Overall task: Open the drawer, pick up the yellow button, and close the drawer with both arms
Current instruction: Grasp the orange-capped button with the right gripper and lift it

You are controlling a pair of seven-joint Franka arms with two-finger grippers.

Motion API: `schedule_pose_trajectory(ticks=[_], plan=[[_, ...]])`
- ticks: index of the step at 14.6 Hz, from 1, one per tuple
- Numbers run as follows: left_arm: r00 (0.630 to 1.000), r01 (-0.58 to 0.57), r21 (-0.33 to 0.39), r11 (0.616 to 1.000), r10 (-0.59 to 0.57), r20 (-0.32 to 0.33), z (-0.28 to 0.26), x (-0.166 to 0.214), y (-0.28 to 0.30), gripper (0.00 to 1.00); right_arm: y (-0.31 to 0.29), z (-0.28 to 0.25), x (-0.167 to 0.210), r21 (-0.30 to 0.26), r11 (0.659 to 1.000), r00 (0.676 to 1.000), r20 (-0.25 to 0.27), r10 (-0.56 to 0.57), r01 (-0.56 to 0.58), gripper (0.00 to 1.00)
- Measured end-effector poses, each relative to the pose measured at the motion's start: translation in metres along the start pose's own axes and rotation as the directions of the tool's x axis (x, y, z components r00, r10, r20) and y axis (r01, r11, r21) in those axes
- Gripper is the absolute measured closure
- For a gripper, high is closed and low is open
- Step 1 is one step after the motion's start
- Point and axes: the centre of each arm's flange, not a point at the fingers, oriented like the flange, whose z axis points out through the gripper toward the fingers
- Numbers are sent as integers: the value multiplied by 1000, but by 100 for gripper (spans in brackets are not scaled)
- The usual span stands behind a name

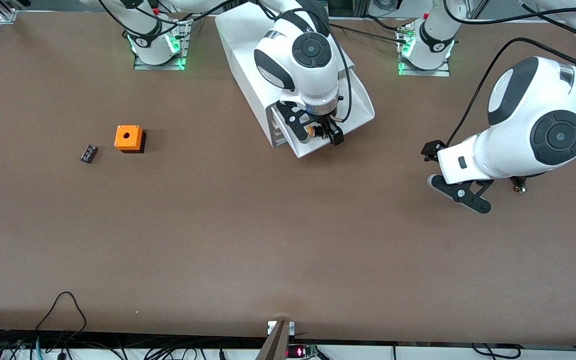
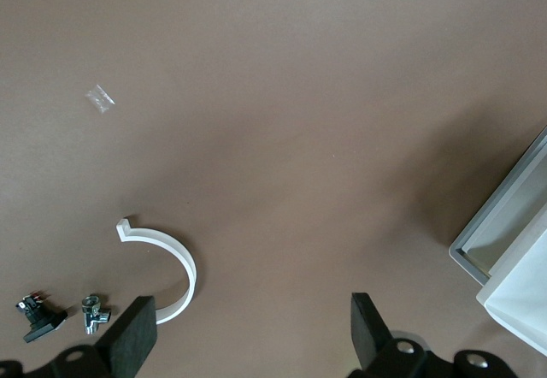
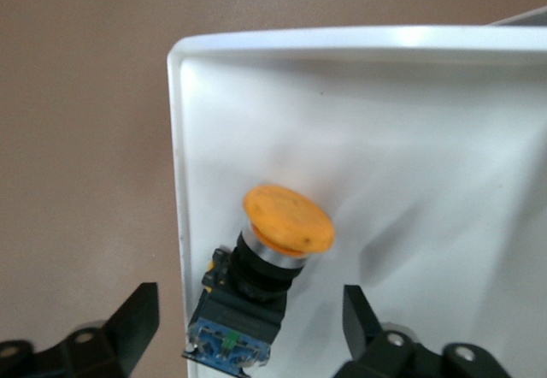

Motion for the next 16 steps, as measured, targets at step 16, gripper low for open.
schedule_pose_trajectory(ticks=[16], plan=[[881, 472, -10, 881, -472, -5, -5, 6, 36, 0, 4, -104, 7, 81, 989, 992, -26, -123, 124, 58]])
